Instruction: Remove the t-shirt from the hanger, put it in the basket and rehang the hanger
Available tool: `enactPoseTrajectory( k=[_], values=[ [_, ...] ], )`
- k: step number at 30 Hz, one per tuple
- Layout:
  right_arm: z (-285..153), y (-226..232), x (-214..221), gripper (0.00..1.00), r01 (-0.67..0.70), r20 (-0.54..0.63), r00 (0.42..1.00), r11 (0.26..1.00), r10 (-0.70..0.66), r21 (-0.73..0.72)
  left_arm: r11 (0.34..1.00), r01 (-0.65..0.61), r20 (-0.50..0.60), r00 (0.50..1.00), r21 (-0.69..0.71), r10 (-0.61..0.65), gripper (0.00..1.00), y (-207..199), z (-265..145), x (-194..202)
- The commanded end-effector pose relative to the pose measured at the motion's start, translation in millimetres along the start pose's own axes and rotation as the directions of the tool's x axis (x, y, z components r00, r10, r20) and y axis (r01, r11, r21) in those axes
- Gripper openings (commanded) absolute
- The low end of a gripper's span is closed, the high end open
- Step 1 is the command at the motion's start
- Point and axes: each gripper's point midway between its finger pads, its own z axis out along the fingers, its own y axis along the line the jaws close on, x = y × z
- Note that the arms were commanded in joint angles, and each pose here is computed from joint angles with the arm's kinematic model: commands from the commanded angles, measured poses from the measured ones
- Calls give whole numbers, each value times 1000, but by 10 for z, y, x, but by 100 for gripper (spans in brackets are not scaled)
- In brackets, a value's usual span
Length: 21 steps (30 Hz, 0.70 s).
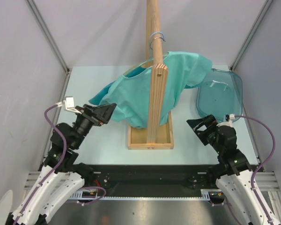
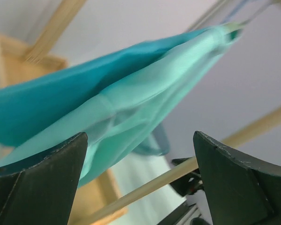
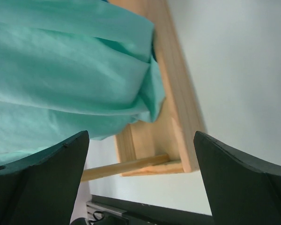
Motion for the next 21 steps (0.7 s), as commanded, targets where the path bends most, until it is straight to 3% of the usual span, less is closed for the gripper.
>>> enactPoseTrajectory(
  k=[1,3,6,10,17,21],
  values=[
    [-137,-95,-60,100,50,-7,999,992,-50,112,968,-110,-147,986,-223,78,100,372,-174,137],
    [-223,25,-125,100,48,1,999,994,-49,101,970,-210,-191,964,-123,184,100,211,-213,131],
    [-327,242,-118,100,99,-24,995,995,-99,12,960,-271,-163,952,-63,258,100,-16,-256,-64],
    [-446,472,-68,100,135,-53,989,985,-141,-107,943,-329,-123,939,-57,320,100,-258,-179,-384],
    [-580,643,-143,100,175,-39,983,975,-181,-139,891,-444,-195,869,97,455,100,-800,411,-658],
    [-645,762,-200,99,184,-20,982,969,-190,-167,853,-459,-162,848,250,504,88,-1183,670,-900]
  ],
)
